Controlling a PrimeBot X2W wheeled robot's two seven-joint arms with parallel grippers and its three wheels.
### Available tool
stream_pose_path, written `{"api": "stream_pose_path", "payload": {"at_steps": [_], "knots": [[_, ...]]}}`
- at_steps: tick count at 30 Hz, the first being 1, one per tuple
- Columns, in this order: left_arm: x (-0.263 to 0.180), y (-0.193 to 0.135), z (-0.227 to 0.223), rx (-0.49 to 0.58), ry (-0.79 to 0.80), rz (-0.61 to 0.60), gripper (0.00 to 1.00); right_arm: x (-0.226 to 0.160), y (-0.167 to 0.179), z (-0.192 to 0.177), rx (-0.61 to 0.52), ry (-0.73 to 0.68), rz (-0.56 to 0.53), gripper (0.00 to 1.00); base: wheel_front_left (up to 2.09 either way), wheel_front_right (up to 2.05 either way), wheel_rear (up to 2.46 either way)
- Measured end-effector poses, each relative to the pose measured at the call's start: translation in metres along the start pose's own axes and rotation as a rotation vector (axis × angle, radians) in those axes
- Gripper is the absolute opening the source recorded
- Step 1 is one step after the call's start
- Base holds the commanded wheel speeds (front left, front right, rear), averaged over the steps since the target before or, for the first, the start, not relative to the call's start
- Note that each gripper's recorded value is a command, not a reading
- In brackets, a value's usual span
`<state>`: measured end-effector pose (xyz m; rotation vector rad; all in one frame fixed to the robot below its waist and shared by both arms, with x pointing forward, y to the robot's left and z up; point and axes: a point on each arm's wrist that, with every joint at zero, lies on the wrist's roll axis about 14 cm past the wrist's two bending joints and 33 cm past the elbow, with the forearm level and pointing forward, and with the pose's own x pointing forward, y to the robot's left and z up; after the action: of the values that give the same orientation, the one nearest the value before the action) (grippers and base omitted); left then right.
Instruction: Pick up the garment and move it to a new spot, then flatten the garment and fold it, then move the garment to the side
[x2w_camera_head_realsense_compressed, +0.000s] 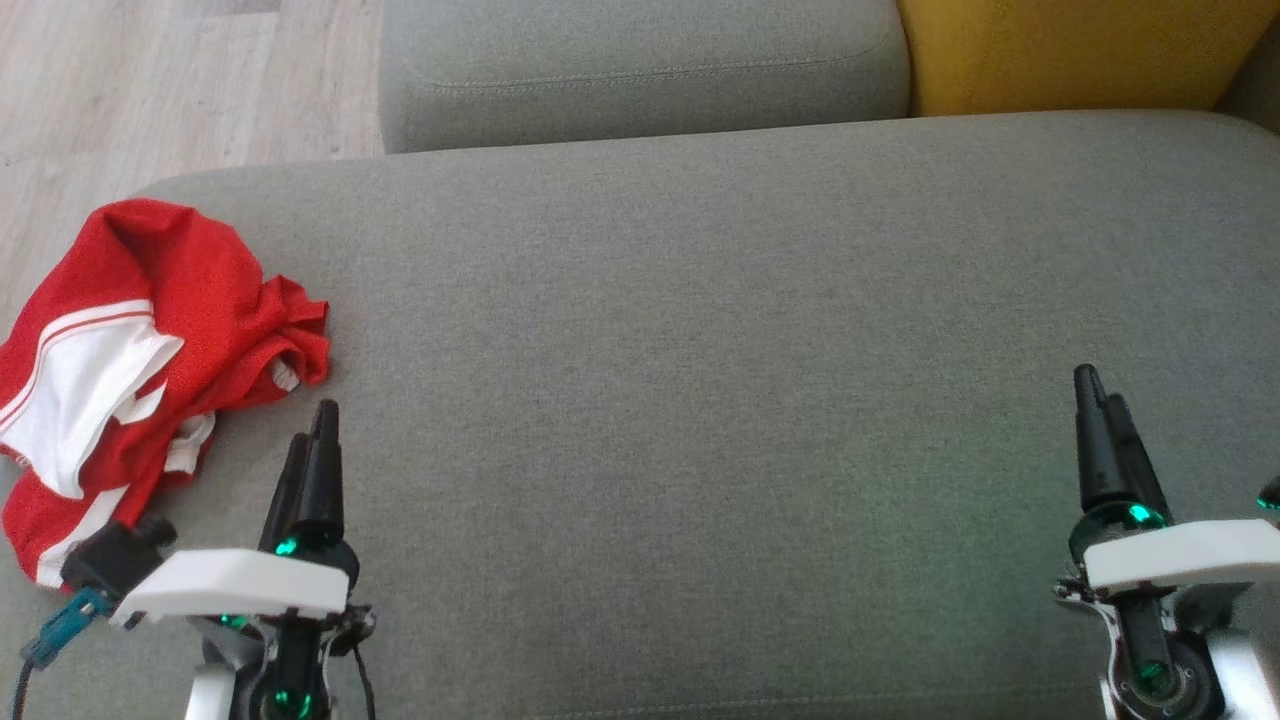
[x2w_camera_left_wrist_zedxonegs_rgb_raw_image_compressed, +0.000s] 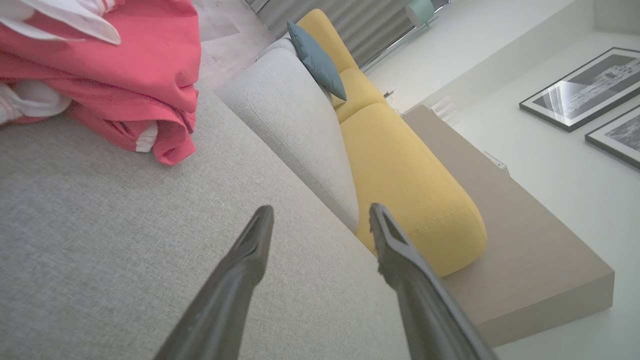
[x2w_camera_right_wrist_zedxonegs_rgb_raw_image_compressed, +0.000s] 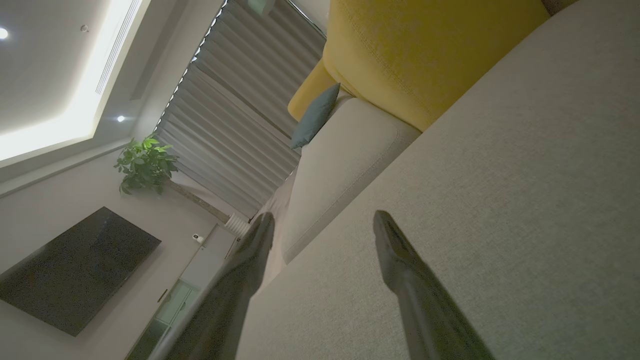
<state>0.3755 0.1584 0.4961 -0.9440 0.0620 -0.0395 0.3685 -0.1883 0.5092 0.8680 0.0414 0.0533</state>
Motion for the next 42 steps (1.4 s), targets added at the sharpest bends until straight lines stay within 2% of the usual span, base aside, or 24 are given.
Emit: {"api": "stream_pose_path", "payload": {"at_steps": [21, 42], "knots": [[-0.001, -0.006, -0.010, 0.322, 0.020, -0.025, 1.00, 0.000, 0.012, -0.014, -0.276, 0.058, 0.050, 1.00, 0.00, 0.00, 0.00], [-0.003, -0.006, -0.013, 0.587, 0.004, -0.036, 1.00, -0.003, 0.011, -0.022, -0.503, 0.076, 0.061, 1.00, 0.00, 0.00, 0.00]]}}
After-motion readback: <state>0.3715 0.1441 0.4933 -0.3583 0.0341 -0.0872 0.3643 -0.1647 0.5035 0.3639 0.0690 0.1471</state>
